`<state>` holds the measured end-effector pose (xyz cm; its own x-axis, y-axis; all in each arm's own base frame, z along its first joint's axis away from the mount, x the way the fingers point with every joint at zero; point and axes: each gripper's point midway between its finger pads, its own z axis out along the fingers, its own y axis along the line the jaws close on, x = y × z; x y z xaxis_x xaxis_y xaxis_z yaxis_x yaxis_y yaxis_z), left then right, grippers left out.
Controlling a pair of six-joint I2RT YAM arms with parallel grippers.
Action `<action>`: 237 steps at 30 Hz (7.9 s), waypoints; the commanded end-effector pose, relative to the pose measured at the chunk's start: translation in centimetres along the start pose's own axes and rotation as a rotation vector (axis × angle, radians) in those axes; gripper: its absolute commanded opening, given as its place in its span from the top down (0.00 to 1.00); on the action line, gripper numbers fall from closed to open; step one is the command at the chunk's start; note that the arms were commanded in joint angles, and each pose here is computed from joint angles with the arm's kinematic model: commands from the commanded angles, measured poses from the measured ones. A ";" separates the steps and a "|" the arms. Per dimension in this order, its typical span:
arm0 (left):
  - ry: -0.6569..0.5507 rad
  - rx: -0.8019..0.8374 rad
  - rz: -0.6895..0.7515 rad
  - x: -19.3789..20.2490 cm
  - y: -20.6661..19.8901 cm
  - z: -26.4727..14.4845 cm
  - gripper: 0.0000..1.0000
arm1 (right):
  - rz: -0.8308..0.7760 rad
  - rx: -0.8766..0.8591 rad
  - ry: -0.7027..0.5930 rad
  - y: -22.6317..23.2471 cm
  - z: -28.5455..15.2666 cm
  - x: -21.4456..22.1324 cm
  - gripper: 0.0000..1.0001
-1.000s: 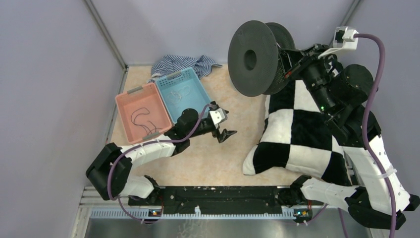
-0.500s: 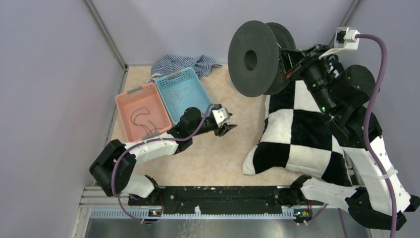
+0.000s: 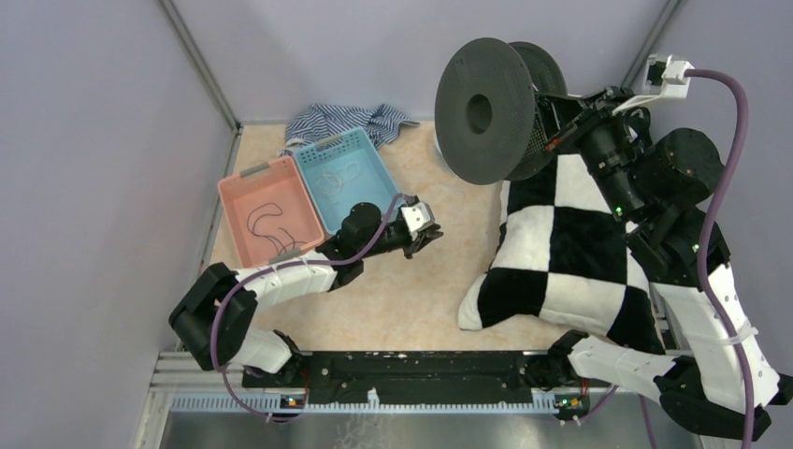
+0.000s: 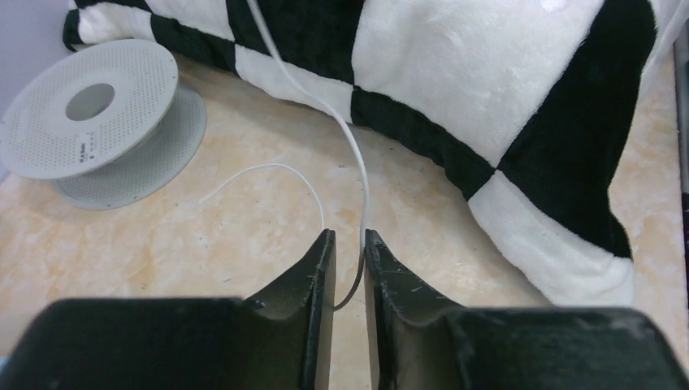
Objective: Wrap the cables
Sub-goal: Wrap the cable around the cable reel.
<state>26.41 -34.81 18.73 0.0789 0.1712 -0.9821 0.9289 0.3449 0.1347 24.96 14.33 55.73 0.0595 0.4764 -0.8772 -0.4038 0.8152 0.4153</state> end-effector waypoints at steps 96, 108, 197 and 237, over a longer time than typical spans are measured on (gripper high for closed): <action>-0.599 -0.015 -0.265 -29.1 -1.9 -3.3 1.00 | -0.175 0.116 0.536 -8.3 -0.2 24.7 1.00; -0.584 -0.163 -0.333 -26.1 6.4 -3.2 1.00 | -0.169 0.028 0.557 -6.8 -2.2 23.7 1.00; -0.109 0.119 -0.537 -15.2 -6.5 -0.6 1.00 | -0.238 0.197 0.333 -7.3 6.2 19.1 1.00; -0.350 -0.169 -0.428 -22.3 2.6 -0.7 0.92 | -0.219 0.007 0.523 -5.7 -0.3 23.0 1.00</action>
<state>26.17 -38.46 37.80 -0.2296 -0.2168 -0.9488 0.8480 0.4340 -0.3043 28.98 20.10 29.56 -0.4006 0.0086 -0.9162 -0.3837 0.9065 0.1763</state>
